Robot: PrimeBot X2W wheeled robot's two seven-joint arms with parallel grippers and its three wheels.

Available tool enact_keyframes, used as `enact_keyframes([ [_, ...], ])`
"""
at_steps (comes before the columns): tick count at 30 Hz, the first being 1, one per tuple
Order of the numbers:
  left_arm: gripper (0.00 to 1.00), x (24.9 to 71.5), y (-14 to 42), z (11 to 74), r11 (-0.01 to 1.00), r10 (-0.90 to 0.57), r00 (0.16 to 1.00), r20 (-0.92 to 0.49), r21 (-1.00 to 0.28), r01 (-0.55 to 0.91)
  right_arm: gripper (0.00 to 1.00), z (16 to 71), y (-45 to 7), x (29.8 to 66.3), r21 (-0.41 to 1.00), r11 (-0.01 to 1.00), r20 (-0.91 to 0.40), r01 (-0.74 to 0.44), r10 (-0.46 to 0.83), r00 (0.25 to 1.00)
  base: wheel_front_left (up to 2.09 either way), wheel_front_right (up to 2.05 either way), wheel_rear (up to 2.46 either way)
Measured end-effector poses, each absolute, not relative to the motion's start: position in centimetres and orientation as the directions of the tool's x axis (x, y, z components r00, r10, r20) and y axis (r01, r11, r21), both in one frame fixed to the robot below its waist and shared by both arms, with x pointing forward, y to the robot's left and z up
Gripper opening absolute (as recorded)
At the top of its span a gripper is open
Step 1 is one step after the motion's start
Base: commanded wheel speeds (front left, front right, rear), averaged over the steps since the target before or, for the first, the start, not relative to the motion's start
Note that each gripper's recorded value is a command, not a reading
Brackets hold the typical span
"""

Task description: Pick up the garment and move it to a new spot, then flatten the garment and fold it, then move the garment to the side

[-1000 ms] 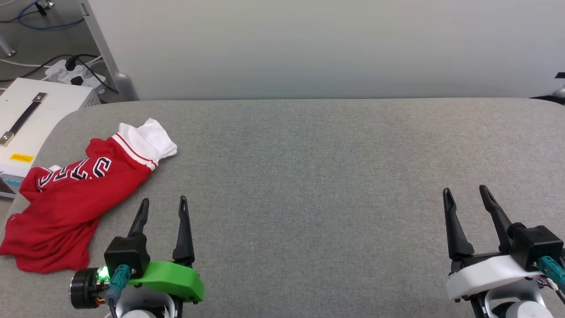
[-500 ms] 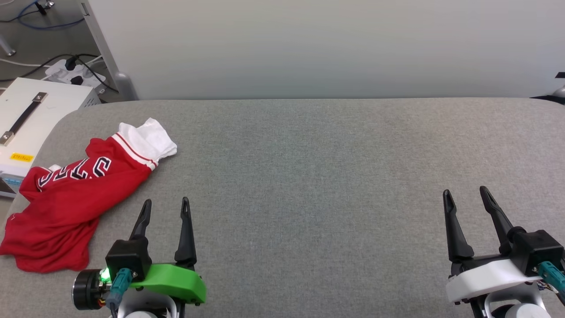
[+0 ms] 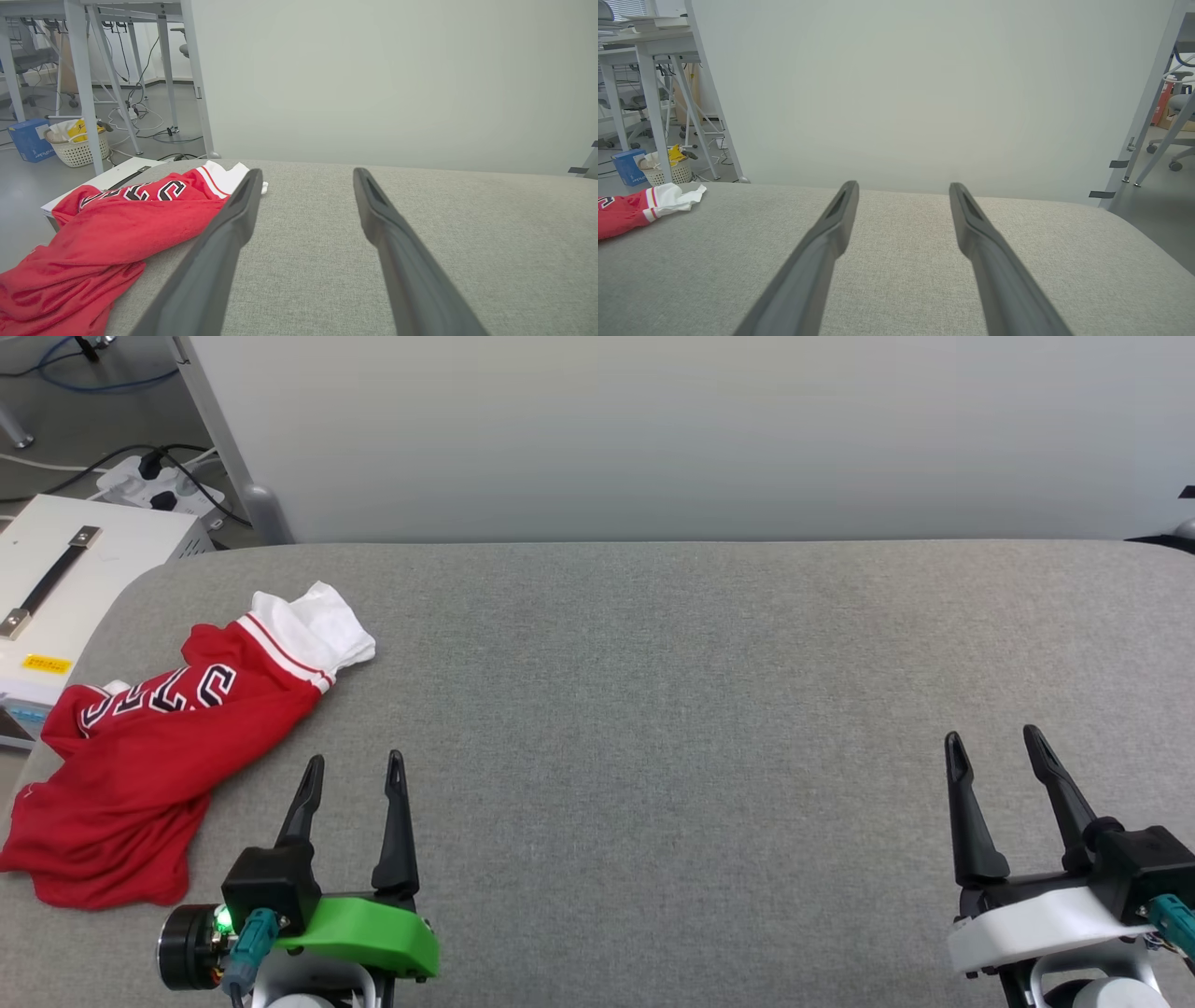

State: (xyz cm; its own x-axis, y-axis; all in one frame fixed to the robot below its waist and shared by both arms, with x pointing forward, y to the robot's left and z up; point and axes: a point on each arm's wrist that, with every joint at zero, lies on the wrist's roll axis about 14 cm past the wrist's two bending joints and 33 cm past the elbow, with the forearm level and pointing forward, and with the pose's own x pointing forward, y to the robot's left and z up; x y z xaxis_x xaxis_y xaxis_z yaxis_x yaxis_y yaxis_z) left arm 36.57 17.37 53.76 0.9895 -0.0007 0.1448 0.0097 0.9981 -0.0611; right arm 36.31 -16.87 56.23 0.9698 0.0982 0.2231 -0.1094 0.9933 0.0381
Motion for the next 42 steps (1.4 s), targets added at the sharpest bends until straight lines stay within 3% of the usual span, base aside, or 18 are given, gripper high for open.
enact_keyframes([
  [42,1.0,36.0,18.2,53.2,0.998,0.032,0.987,0.157,-0.067,-0.022,1.0,54.4,-15.7,36.5,0.111,0.983,0.203,-0.144,0.12,0.972,0.0,0.0,0.0],
])
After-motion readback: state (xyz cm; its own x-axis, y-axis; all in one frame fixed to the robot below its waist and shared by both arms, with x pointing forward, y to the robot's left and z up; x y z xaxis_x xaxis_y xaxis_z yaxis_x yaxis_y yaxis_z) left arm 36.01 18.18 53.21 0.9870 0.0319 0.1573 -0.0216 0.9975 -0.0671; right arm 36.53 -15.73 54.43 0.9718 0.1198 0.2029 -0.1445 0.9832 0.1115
